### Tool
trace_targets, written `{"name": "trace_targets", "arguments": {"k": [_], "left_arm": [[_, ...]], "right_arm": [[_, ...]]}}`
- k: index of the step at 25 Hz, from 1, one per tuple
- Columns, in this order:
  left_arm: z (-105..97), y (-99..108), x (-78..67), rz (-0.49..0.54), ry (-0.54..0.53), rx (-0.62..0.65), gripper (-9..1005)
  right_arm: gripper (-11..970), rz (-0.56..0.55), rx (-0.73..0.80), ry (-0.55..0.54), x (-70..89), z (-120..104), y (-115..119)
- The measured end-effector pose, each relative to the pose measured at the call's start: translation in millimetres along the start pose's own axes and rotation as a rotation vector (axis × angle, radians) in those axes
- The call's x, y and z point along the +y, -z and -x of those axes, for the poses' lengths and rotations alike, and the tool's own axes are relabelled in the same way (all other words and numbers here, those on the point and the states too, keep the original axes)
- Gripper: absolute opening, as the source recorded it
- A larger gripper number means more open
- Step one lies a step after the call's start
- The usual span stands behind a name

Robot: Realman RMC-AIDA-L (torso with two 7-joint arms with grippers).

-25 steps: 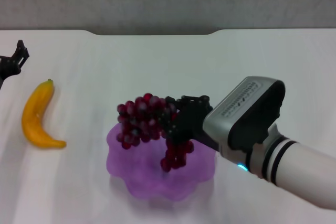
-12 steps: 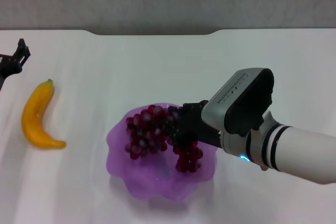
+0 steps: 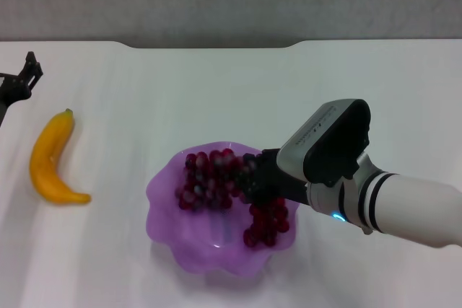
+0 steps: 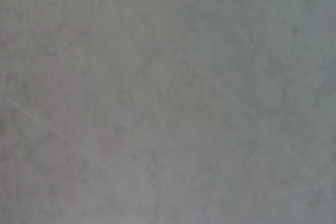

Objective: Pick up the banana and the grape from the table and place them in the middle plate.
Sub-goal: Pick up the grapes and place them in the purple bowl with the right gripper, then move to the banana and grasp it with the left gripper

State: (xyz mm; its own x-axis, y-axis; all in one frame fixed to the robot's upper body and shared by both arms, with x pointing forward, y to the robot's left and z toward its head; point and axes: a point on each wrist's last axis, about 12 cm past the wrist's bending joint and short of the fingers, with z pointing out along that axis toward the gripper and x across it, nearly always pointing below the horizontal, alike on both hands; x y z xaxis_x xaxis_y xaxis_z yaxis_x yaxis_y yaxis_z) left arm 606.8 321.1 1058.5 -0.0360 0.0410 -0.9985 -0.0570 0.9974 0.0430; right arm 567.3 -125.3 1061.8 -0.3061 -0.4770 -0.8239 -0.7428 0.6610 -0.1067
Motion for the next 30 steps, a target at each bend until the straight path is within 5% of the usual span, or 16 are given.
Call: {"name": "trace_targets", "arguments": {"k": [12,20,30], "left_arm": [[2,-2,-2.1,-0.005,0.002,-0.005,779],[2,-2,-2.2,-0.005,0.002,-0.005,776],[1,-1,-1.3,-0.002,0.002,-0.003,772]], "right_arm": [[282,-0.058,0.026,0.013,-10.1,-7,-10],[660,-0.094,0.009,0.03,-14.4,-7,-10],[790,-0.225,-0.1,0.042,-24.4,5,-5]]}}
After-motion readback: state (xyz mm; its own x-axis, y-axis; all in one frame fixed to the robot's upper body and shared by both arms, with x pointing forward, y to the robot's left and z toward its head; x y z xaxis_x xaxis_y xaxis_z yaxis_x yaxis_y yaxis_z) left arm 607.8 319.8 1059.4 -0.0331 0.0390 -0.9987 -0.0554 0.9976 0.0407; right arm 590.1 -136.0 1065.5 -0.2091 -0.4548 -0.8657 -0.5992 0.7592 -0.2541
